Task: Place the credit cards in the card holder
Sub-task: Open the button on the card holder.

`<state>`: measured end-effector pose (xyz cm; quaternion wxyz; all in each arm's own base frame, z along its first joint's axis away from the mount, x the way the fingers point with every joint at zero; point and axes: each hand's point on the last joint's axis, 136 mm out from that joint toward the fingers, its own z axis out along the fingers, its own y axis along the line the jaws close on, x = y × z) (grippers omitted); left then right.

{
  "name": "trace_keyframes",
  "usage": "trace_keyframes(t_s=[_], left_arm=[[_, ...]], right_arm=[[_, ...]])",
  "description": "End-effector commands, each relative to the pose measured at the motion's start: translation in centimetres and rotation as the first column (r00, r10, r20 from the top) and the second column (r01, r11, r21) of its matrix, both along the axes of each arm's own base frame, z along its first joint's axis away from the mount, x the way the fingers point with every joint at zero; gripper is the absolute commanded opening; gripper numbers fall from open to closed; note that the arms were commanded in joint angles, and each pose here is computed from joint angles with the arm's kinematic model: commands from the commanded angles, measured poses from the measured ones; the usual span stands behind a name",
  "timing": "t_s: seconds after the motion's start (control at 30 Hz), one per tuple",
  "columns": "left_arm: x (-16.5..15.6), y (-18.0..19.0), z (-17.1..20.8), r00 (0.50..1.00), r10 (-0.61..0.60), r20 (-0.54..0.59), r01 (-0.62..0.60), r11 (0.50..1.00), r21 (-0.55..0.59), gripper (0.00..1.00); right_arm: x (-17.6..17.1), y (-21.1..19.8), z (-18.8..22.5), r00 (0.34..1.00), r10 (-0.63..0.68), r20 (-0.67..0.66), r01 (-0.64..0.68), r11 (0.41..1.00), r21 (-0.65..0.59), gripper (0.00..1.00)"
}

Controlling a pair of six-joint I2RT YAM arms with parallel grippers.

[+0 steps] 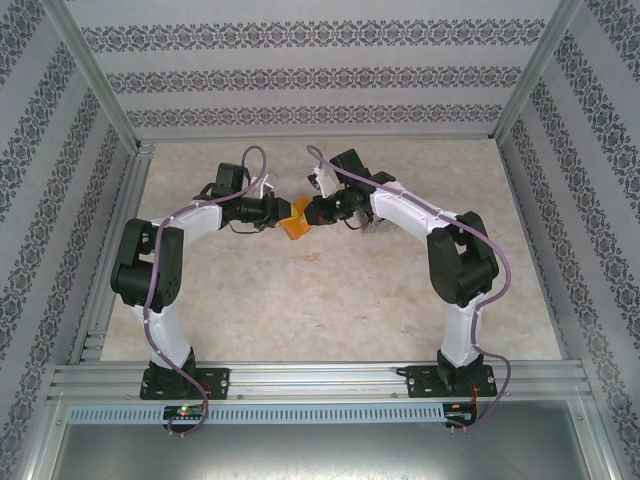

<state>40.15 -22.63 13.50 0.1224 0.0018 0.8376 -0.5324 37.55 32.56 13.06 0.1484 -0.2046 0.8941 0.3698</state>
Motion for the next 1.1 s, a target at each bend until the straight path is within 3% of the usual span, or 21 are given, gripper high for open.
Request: trace_keyframes(t_s=[0.0,0.23,1.07], left_arm=[[0.4,-1.1,2.7,0.995,-0.042,0.093,0.044,0.999,-0.021,0.0],[1.4,0.2,0.4,0.999,0.025,0.038,-0.028,0.997,0.078,0.0],[3.0,3.0,-2.8,0.986,0.158,-0.054,-0.155,0.986,0.064,0.0]], right_arm=[[-1.0,1.4,0.0,0.999,0.046,0.007,-0.046,0.999,0.004,0.0],[-2.0,1.2,0.7,0.996,0.074,0.045,-0.075,0.997,0.017,0.0],[-5.0,0.7,2.2,0.985,0.128,0.117,-0.139,0.986,0.091,0.0]])
